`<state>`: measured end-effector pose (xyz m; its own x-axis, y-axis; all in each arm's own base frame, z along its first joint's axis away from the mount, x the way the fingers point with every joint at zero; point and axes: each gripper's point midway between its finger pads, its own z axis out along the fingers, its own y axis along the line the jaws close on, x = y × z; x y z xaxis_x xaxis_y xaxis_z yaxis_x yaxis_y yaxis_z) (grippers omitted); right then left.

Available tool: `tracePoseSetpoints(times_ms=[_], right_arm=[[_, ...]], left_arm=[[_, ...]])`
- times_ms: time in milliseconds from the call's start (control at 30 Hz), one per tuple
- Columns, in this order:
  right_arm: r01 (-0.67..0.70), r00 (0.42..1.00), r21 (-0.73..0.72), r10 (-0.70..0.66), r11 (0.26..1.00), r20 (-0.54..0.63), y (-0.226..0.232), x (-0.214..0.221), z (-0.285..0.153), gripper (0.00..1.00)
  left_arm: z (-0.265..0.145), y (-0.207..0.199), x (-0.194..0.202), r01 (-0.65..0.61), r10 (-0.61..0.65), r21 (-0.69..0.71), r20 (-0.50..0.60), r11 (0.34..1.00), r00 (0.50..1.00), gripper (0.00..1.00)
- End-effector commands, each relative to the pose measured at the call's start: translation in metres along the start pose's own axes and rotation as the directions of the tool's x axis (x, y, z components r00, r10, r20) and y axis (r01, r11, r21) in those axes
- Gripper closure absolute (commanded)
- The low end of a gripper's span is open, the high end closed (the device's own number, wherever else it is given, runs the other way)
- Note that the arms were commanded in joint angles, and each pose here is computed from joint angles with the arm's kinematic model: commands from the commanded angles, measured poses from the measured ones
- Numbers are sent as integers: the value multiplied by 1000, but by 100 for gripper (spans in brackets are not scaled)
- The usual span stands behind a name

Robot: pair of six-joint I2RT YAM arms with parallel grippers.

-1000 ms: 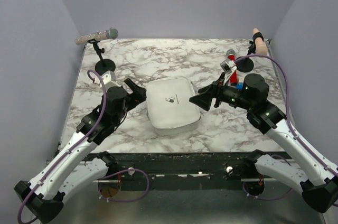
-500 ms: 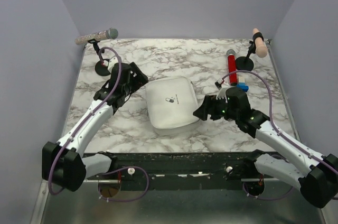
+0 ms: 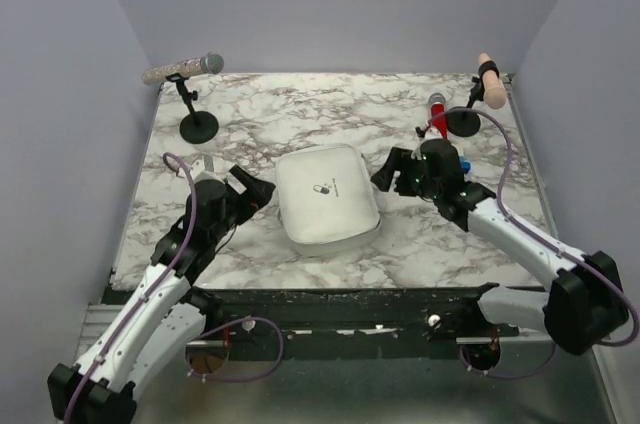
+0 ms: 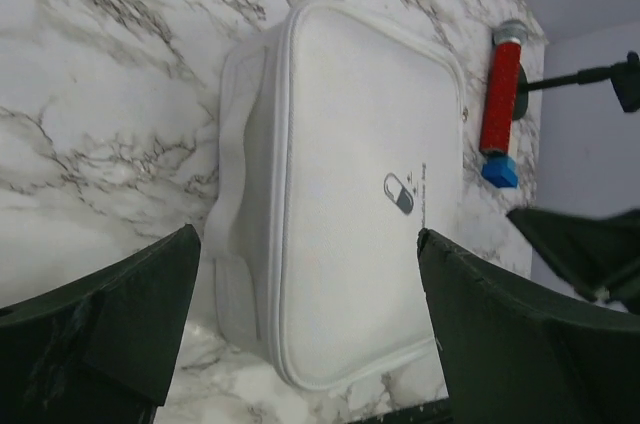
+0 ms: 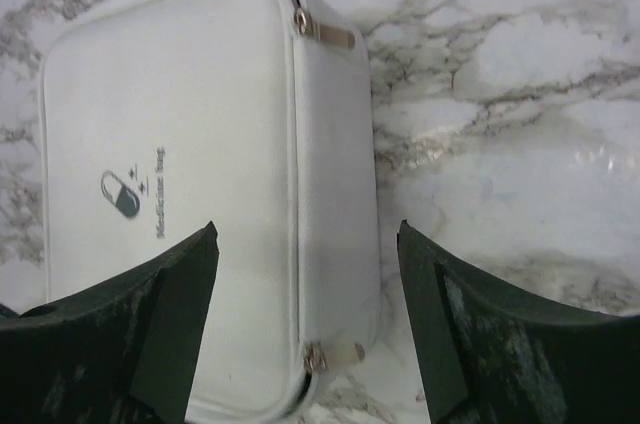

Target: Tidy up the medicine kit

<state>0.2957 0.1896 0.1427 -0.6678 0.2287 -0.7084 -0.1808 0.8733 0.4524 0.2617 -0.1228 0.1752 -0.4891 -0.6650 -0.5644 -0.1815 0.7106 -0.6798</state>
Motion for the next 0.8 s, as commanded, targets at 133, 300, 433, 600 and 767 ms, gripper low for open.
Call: tracePoseSetpoints(times_ms=[133,300,433,600,767], right_arm=[[7,1000,-2,-7,1000,8,10,-59,82,25],[6,998,24,-7,1000,57,5,-92,102,23],[88,990,-29,-84,996,115,27,-137,122,21],[105,993,-134,-110,985,-31,44,-127,173,27],[63,973,-203,-106,977,-207,38,-81,206,39]], left_arm=[[-9,21,68,27,-23,32,-122,999,992,7],[0,22,76,23,-16,52,-137,998,990,13],[-3,16,80,13,4,107,-152,994,988,39],[-13,13,88,-126,155,143,-217,982,964,93],[-34,1,108,-246,327,268,-323,932,888,100]])
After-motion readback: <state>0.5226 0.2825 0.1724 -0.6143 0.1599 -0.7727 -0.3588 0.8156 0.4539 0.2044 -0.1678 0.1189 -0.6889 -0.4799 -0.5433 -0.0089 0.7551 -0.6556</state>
